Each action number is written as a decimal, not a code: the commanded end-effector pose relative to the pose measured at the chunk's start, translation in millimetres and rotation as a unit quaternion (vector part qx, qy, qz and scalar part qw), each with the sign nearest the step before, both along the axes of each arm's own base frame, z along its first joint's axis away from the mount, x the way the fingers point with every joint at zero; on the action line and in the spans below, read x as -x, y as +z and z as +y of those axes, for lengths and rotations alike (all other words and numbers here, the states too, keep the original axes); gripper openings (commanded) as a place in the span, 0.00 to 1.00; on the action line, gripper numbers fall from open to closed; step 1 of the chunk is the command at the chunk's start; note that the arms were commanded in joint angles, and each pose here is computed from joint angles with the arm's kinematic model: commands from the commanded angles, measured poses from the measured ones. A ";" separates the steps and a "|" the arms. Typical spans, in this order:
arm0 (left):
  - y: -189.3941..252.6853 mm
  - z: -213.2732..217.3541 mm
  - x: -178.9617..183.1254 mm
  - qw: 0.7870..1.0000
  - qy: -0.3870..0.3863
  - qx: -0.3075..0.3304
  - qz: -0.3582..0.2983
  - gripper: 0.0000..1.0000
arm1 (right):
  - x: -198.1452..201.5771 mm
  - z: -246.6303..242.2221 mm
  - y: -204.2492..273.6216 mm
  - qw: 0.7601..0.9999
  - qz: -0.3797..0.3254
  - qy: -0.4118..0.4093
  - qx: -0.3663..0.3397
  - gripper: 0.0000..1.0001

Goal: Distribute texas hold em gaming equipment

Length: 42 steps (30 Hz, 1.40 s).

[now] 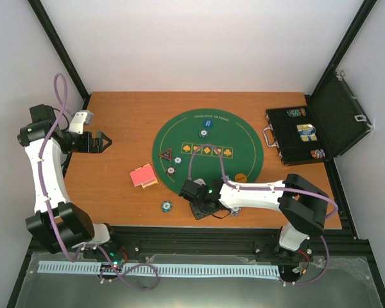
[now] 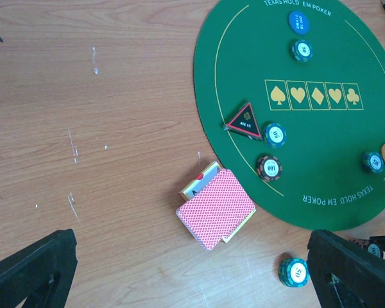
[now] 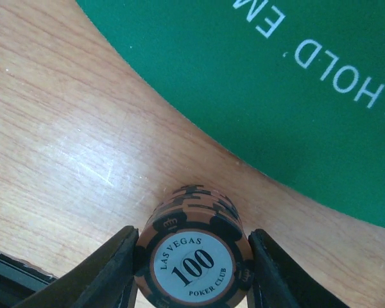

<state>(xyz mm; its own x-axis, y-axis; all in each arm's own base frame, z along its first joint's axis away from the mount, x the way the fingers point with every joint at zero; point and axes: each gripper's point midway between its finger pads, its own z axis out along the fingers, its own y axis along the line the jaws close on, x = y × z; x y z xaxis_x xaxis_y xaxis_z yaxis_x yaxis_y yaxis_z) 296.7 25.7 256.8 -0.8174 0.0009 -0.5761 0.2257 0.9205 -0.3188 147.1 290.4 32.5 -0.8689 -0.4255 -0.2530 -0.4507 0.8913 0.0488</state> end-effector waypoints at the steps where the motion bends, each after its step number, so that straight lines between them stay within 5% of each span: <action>1: 11.0 -3.5 1.1 1.000 -0.011 -0.002 -0.015 1.00 | -7.0 5.7 18.4 1.000 -0.023 0.003 -0.005 0.35; 10: 9.0 -3.5 2.3 1.000 -0.014 -0.003 -0.011 1.00 | -41.9 12.9 70.6 0.998 -0.059 0.012 -0.016 0.34; 20: 8.1 -3.2 3.4 1.000 -0.014 -0.005 -0.009 1.00 | -207.4 -22.3 121.4 0.988 -0.122 -0.081 -0.042 0.31; 30: 3.6 -1.5 0.5 1.000 -0.017 -0.007 -0.005 1.00 | -334.9 -58.1 81.8 0.983 -0.108 -0.146 -0.019 0.29; 42: 3.5 0.4 -4.5 1.000 -0.016 -0.006 -0.007 1.00 | -364.8 -65.3 17.9 0.986 -0.064 -0.155 -0.014 0.29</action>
<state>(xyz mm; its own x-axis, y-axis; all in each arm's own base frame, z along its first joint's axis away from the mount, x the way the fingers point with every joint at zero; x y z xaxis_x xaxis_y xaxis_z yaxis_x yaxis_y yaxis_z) 296.8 26.0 250.1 -0.8315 0.0101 -0.5554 0.2301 0.9163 -0.3278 504.5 223.4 49.3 -0.9192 -0.1308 -0.3715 -0.1471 0.9890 0.0157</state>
